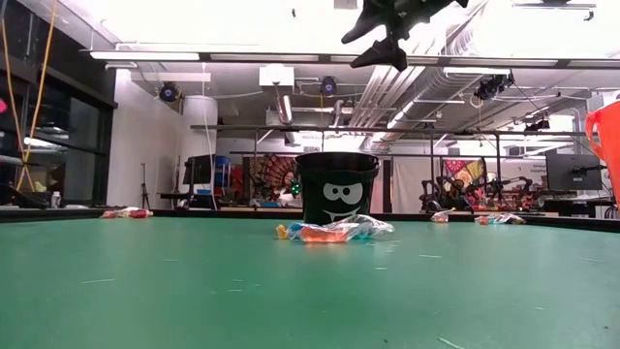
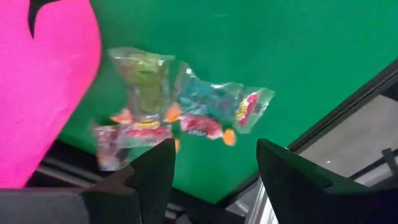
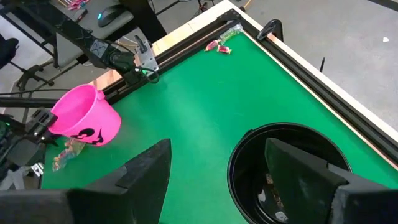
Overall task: Sort candy by brand, put in halloween buckets
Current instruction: Put the blue gummy into the orange bucket
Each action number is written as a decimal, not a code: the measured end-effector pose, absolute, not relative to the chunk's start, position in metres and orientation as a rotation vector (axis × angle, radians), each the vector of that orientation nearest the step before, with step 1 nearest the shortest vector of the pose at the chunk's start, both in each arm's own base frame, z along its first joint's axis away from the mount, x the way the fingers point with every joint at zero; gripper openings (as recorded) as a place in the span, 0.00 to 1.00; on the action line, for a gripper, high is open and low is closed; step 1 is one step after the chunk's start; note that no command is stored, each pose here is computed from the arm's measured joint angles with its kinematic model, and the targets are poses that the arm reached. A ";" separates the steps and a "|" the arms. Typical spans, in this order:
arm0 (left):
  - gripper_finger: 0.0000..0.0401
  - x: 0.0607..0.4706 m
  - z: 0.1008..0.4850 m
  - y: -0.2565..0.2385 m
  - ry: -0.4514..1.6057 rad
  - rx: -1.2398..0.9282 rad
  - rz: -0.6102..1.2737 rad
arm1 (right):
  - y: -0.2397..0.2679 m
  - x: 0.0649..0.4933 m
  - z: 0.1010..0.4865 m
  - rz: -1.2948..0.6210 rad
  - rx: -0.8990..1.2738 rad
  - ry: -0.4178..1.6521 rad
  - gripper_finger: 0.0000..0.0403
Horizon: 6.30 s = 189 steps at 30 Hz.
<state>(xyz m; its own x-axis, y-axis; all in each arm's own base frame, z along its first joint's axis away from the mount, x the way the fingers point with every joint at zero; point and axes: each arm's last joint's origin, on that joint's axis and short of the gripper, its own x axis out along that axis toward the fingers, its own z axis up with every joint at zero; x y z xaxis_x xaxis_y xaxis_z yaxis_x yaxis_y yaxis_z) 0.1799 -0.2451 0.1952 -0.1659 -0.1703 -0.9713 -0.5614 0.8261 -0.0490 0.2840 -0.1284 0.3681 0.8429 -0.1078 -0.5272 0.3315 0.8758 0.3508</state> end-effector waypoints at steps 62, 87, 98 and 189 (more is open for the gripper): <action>0.04 0.194 0.156 -0.268 1.671 -0.674 0.595 | -0.129 0.284 0.368 -0.243 0.389 0.527 0.63; 0.00 0.300 0.304 -0.122 0.948 -0.449 0.155 | -0.062 0.192 0.409 0.089 0.381 0.632 0.63; 0.00 0.348 0.325 -0.049 0.611 -0.449 0.103 | -0.043 0.178 0.411 0.034 0.243 0.680 0.63; 0.50 0.285 0.335 -0.056 0.843 0.037 0.039 | -0.022 0.288 0.255 -0.323 0.585 0.813 0.63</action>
